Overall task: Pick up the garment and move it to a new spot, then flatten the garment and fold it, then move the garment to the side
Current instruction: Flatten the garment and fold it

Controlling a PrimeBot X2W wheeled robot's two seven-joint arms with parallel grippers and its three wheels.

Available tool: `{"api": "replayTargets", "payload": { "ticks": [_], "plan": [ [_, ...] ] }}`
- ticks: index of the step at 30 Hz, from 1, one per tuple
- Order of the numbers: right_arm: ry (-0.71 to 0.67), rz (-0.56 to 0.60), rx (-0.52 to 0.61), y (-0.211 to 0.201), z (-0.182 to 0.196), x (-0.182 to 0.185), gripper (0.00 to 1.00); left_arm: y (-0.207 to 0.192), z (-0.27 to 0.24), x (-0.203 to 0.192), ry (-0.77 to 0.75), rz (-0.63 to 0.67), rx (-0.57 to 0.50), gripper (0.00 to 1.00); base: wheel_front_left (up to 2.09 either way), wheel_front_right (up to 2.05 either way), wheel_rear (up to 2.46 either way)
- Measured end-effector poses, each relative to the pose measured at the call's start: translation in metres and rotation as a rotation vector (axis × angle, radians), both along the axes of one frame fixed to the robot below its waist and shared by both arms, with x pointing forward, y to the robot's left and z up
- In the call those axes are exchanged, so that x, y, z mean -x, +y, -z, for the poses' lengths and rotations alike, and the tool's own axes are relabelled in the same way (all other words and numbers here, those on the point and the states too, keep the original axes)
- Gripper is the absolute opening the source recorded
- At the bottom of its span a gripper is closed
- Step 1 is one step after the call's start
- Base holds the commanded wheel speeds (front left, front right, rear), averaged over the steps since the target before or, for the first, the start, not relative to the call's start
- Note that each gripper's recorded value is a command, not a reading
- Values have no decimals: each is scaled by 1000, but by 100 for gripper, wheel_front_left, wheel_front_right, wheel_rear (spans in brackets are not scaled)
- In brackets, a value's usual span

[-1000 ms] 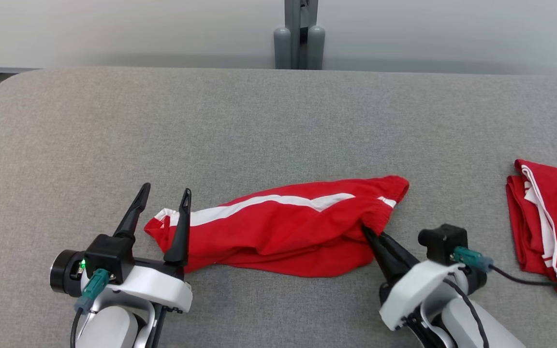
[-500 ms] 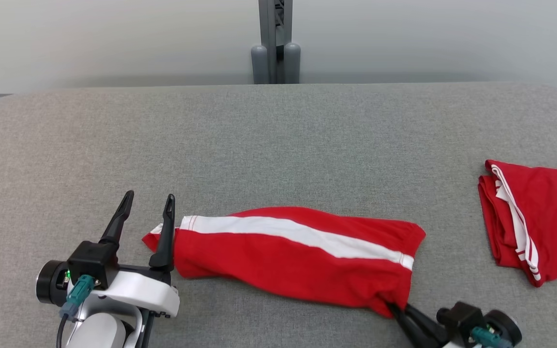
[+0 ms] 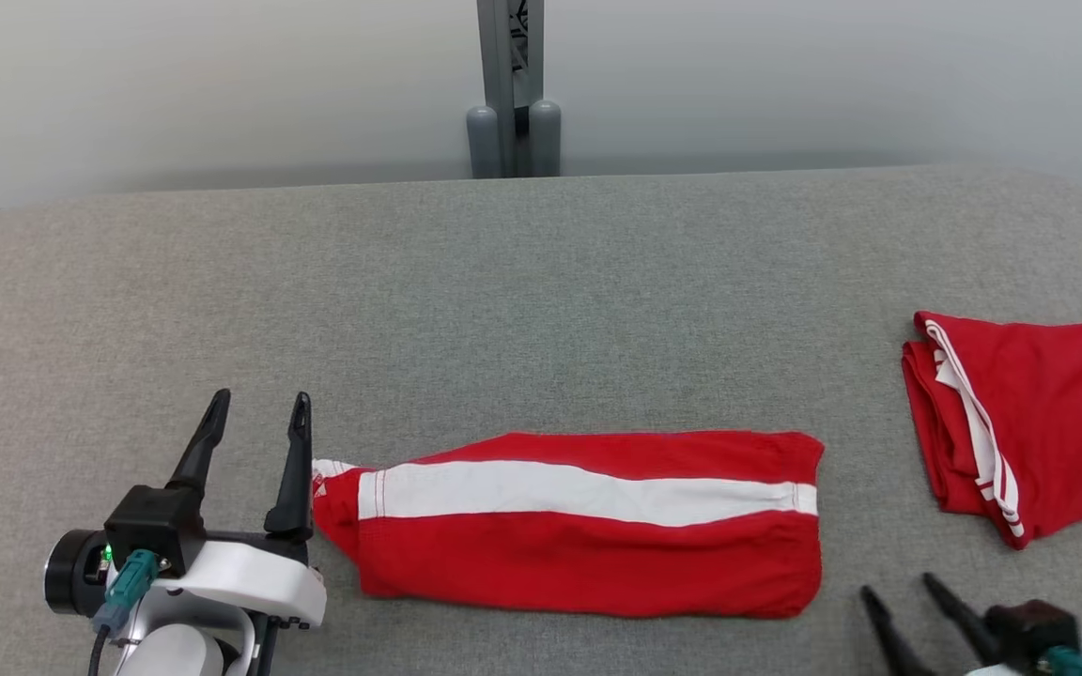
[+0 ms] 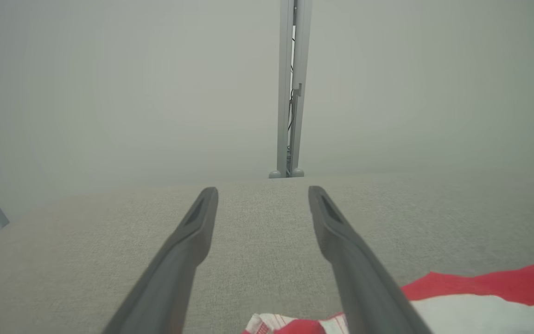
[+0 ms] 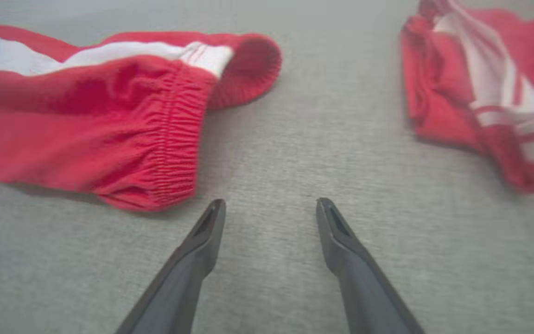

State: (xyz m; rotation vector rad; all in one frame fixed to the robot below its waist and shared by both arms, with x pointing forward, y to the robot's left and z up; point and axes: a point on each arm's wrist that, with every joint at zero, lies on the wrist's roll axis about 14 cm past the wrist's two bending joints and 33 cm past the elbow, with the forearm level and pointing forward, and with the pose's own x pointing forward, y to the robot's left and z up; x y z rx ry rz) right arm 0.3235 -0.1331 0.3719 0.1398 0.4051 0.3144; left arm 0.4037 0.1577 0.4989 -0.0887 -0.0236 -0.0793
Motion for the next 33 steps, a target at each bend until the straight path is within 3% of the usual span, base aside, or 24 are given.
{"api": "replayTargets", "payload": {
  "ticks": [6, 10, 15, 20, 23, 33],
  "plan": [
    [-87, 184, 63, -63, -21, -14, 100, 2, -3, -6, -12, -1, -13, 100, 0, 0, 0],
    [-224, 282, 71, -92, -61, -34, 100, 2, -6, -10, -21, -4, -19, 100, 0, 0, 0],
    [-418, 337, 18, -93, -120, -58, 100, 3, -13, -15, -43, -19, -23, 100, 0, 0, 0],
    [-546, 313, -24, -73, -167, -68, 100, 4, -27, -16, -81, -29, -33, 100, 0, 0, 0],
    [-566, 287, -51, -58, -181, -65, 100, 0, -30, -8, -85, -24, -33, 100, 0, 0, 0],
    [-458, 299, -59, -51, -163, -36, 100, -3, -26, 22, -48, -27, -17, 100, 0, 0, 0]
  ]
}}
